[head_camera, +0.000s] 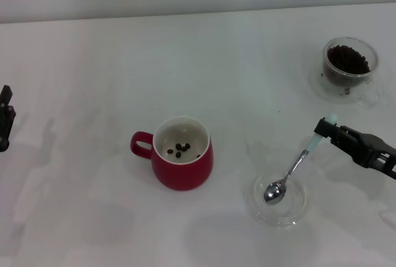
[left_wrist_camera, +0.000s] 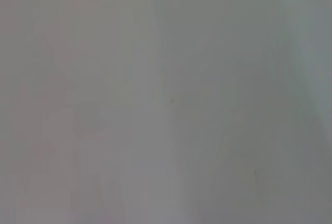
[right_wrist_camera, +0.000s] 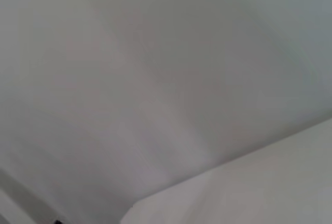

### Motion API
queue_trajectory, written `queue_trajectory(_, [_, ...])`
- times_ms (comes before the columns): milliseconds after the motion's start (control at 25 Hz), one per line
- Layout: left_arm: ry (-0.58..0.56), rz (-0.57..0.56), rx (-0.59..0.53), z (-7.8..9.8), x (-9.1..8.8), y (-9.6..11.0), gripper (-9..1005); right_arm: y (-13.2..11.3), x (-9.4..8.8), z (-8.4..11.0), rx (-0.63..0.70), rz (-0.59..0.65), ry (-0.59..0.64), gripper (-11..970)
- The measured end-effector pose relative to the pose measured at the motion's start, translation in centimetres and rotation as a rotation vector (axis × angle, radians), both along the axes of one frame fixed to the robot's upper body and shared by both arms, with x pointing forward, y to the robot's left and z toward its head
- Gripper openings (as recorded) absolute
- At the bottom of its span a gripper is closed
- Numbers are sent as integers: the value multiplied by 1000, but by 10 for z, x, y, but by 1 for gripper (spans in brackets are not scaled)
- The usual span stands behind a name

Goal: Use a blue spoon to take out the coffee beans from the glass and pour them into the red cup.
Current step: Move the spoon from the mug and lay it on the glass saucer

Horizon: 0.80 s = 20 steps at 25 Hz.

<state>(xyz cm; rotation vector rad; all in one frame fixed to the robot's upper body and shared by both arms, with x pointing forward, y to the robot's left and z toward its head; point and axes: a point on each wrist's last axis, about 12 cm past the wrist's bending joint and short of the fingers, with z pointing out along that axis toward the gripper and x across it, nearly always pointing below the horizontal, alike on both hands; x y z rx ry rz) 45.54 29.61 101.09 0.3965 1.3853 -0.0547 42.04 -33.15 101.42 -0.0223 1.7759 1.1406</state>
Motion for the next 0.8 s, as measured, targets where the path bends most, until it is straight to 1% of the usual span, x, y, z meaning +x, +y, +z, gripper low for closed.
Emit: queue_trajectory(800, [5, 3, 1, -1, -1, 1, 507, 4, -3, -6, -12, 24, 47, 186])
